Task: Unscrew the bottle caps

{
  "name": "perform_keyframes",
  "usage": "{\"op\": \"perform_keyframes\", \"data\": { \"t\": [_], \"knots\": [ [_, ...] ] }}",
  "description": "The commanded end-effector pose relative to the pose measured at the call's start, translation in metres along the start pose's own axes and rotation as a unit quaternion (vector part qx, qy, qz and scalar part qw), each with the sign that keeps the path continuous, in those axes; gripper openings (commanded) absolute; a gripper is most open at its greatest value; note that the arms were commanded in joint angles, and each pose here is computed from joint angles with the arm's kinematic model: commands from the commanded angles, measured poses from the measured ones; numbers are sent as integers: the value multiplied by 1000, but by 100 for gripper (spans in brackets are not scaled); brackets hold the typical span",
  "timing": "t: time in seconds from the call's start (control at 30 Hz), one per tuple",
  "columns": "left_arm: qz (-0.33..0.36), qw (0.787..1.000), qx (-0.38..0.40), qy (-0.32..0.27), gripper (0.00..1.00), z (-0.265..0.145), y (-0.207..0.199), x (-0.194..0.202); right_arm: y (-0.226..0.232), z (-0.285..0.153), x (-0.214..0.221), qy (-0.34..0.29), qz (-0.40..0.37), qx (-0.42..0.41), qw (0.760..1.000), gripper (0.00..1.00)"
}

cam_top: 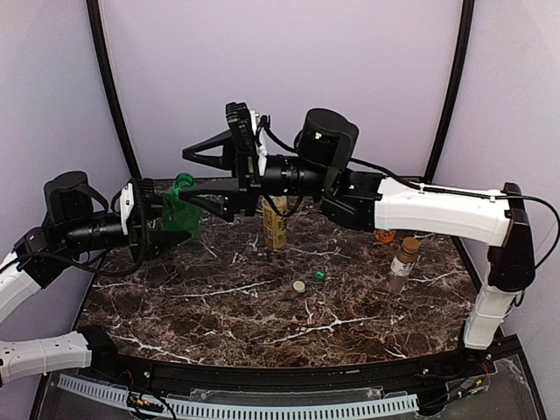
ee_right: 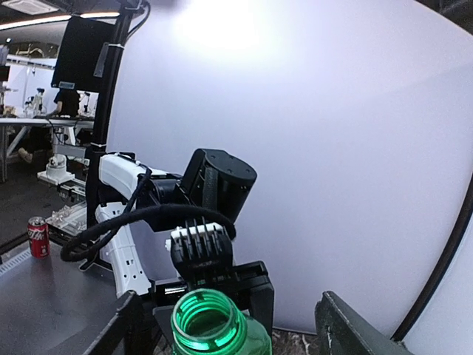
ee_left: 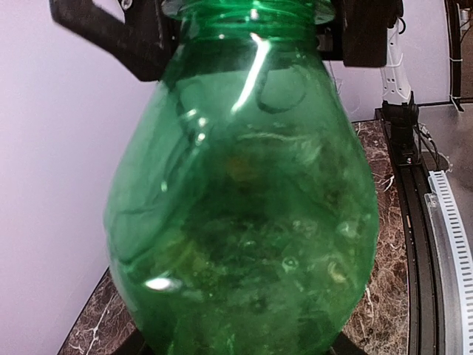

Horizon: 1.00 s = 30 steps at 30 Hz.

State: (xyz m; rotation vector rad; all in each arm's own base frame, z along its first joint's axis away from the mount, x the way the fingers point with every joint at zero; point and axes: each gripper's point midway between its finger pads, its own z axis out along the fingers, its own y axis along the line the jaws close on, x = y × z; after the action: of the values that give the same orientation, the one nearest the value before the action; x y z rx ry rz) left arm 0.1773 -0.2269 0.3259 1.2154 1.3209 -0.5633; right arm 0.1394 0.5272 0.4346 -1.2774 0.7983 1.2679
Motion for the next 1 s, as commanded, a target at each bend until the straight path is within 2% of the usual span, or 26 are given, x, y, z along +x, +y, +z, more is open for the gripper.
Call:
{"op": "perform_keyframes", "data": {
  "t": [0.0, 0.07, 0.23, 0.4, 0.47, 0.53, 0.57, 0.6, 0.7, 0.73, 0.77, 0.83, 0.9, 0.97],
  "knots": [
    [3, 1000, -1, -11, 1, -3, 1, -6, 5, 10, -17, -13, 3, -18, 1000, 71],
    [5, 1000, -3, -12, 1, -3, 2, -7, 3, 13, -7, 6, 9, -15, 1000, 66],
    [7, 1000, -8, -11, 1, -4, 3, -7, 0, 15, 8, 34, 9, -7, 999, 64],
    [8, 1000, -8, -10, 1, -3, 3, -6, 0, 17, 10, 43, 12, -6, 999, 53],
    [8, 1000, -8, -9, 1, -3, 3, -5, -2, 17, 11, 46, 15, -2, 999, 43],
    [8, 1000, -9, -8, 1, -3, 4, -5, -2, 16, 10, 43, 15, 1, 999, 19],
    [9, 1000, -10, -7, 1, -3, 4, -4, -1, 16, 9, 40, 14, 3, 999, 11],
    [9, 1000, -11, -6, 1, -3, 4, -3, 0, 16, 8, 39, 12, 4, 999, 6],
    [9, 1000, -11, -4, 1, -2, 3, -2, 1, 14, 6, 41, 13, 6, 999, 0],
    [8, 1000, -12, -4, 11, -2, 3, -1, 1, 13, 5, 42, 13, 8, 999, 0],
    [6, 1000, -13, -2, 40, -2, 4, 0, 0, 11, 4, 44, 13, 14, 999, 0],
    [2, 1000, -24, 1, 90, -3, 7, 3, -6, 2, 0, 52, 9, 40, 998, 0],
    [0, 999, -40, 5, 98, -3, 11, 5, -24, -14, 1, 74, 12, 93, 993, 0],
    [1, 998, -58, 9, 99, -4, 16, 8, -51, -41, 9, 110, 21, 164, 980, 0]
  ]
}}
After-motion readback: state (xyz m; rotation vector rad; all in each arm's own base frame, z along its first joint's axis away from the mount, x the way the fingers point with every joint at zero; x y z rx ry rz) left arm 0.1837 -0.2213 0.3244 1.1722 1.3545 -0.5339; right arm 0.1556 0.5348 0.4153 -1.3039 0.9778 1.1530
